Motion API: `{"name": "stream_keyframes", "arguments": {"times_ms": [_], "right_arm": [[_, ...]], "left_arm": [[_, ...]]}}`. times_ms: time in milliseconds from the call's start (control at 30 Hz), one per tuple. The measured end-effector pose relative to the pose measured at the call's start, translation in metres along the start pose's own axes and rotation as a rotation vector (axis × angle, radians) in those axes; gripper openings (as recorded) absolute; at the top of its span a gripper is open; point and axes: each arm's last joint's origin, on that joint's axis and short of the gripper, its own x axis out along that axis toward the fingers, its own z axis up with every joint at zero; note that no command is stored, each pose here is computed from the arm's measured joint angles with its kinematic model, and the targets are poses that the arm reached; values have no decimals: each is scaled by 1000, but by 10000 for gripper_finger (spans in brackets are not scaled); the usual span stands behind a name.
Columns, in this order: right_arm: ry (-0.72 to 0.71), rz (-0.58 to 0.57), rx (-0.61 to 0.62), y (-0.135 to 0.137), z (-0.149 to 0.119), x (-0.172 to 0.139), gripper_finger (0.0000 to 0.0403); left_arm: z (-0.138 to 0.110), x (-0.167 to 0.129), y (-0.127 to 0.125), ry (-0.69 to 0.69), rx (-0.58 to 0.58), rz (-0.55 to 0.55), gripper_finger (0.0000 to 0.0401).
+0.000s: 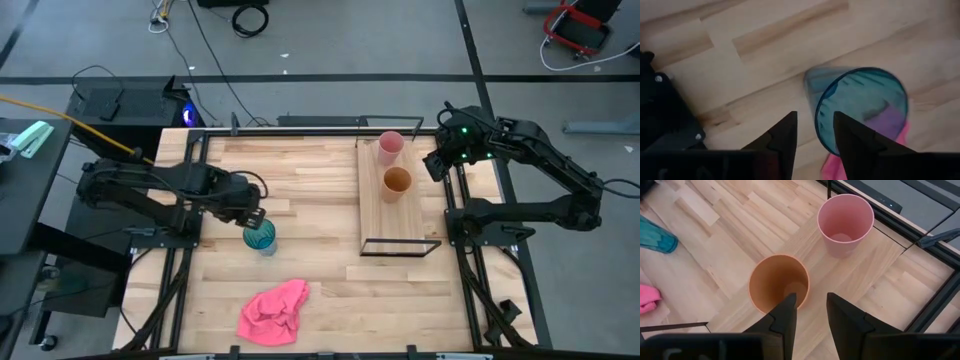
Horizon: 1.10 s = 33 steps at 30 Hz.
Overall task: Stack small to large cups/mugs on shelf
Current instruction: Put the blue cup on the shelf
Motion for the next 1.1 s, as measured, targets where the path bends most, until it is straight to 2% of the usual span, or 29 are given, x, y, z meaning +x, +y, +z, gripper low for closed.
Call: {"name": "stream_keyframes", "arguments": {"times_ms": [367, 833, 1100], "right_arm": [[1, 0, 0, 0, 0, 0, 115], [6, 6, -3, 0, 0, 0, 115], [11, 6, -4, 0, -1, 0, 115]], "left_arm": [[2, 20, -13, 53, 55, 71, 158], [4, 41, -28, 74, 86, 106, 157], [5, 48, -30, 87, 91, 146, 137]]}}
